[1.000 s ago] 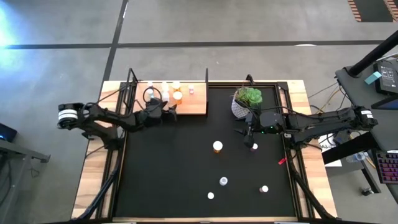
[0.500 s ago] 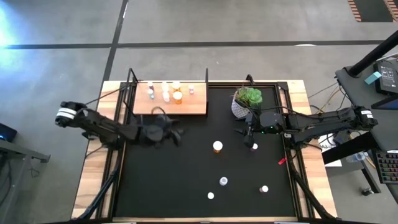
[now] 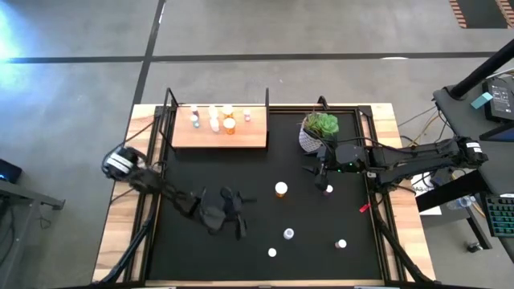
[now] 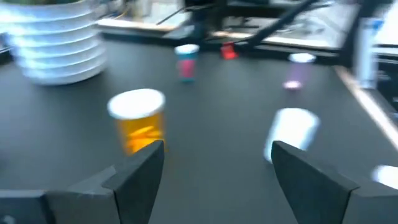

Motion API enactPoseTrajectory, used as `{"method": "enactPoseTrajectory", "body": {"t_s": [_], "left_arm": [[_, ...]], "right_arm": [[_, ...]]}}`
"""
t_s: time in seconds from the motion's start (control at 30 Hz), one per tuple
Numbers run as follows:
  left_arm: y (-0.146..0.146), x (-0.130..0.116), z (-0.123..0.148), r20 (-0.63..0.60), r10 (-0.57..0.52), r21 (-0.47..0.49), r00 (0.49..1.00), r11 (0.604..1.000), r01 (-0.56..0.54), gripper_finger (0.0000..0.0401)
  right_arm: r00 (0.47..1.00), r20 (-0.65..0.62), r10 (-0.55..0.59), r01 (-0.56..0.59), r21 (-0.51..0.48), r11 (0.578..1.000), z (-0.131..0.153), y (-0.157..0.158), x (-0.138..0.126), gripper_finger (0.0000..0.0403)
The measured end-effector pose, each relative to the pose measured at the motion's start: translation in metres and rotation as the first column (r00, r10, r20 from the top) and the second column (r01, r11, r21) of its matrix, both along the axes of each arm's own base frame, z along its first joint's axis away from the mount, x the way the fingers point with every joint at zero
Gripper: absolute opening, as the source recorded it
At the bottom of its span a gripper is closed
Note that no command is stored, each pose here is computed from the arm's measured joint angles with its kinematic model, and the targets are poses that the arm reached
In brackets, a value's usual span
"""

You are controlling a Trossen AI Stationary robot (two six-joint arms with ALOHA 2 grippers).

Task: Pick and place medicine bottles onto shelf by color
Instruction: Put the bottom left pink pill bottle on the shelf aligned with the other pink pill bottle

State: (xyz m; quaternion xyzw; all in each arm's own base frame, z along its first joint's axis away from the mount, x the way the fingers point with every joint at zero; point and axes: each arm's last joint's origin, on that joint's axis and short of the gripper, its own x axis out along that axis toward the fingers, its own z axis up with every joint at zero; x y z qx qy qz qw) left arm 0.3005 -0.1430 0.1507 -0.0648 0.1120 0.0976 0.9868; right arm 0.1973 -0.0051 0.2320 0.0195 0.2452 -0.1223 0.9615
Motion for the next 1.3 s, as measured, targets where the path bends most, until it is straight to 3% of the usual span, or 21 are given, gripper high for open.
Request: {"method": "enactPoseTrajectory", "body": {"t_s": [0.33,0.67,1.3], "left_arm": [[-0.074,0.005,0.001,0.041,-0.210,0.037,0.977,0.977,0.209,0.0281],[-0.106,0.037,-0.013,0.047,-0.261,0.089,0.964,0.962,0.257,0.0281],[-0.107,0.043,-0.020,0.017,-0.262,0.059,0.965,0.964,0.261,0.0281]], "right_arm": [[1.000,0.000,0.000,0.000,0.000,1.000,0.000,0.000,0.000,0.0221],[1.000,0.000,0.000,0.000,0.000,1.000,0.000,0.000,0.000,0.0221],[1.000,0.000,0.000,0.000,0.000,1.000,0.000,0.000,0.000,0.0221]]}}
